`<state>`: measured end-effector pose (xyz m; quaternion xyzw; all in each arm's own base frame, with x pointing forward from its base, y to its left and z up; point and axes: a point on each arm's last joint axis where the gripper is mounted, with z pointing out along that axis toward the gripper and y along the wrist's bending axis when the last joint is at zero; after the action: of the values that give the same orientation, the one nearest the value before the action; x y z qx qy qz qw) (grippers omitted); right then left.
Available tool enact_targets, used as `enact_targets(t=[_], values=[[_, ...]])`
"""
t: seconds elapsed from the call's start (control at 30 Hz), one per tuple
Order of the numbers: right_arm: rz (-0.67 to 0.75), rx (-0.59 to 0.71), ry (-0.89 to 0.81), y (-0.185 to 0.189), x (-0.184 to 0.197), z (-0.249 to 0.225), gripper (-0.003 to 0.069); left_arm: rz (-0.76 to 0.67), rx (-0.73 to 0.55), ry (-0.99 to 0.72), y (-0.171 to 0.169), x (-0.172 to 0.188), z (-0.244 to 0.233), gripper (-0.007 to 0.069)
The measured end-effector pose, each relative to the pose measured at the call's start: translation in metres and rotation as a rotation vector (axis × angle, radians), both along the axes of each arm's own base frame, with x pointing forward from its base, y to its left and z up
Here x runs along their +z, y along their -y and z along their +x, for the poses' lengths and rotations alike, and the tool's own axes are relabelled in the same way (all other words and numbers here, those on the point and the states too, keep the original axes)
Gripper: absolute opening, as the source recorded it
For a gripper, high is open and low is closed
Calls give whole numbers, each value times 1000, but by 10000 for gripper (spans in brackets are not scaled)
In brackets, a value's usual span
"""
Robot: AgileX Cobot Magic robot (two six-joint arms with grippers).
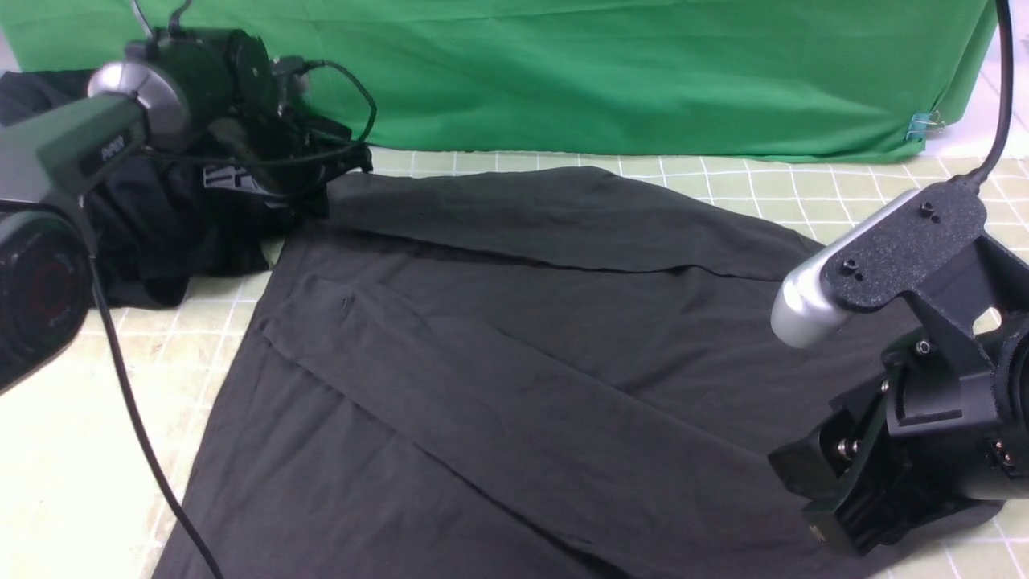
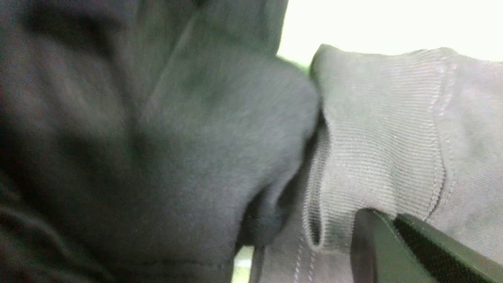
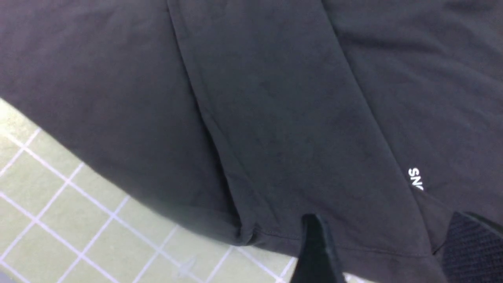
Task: Fold a long-sleeved shirt over a green coffee tablecloth.
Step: 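Fold the left side of the dark shirt inward over its body with the left gripper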
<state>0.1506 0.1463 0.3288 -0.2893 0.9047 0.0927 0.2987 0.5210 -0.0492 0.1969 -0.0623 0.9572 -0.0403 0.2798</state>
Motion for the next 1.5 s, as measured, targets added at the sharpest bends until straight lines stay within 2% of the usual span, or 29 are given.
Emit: enact_targets(t=[0.33,0.43,0.47,0.5,0.53,0.6,0.67,0.73,0.87,1.0,1.27,1.5], values=[[-59,-34,73,8,3,8,392,2,-75,-55,3,47,-24,11],[-62,-99,91,19,5,18,310,-12,-90,-91,4,64,-35,11],[-58,-137,98,25,6,24,242,-16,-98,-118,4,71,-41,11],[-58,-143,99,26,6,25,242,-16,-97,-123,4,72,-42,11],[-55,-176,106,32,7,29,179,-15,-103,-154,5,77,-49,11],[-50,-228,114,41,7,36,104,-6,-112,-191,5,83,-58,11],[-43,-276,126,51,8,42,43,3,-116,-209,5,87,-66,11],[-43,-310,128,57,9,46,15,4,-118,-212,5,92,-73,11],[-41,-332,136,62,9,48,4,-2,-110,-223,5,106,-98,11],[-29,-328,148,61,10,49,10,12,-120,-266,8,103,-120,11],[-20,-327,150,60,10,49,36,67,-65,-378,2,84,-157,11],[-11,-327,143,59,10,49,50,84,-100,-461,14,62,-176,11]])
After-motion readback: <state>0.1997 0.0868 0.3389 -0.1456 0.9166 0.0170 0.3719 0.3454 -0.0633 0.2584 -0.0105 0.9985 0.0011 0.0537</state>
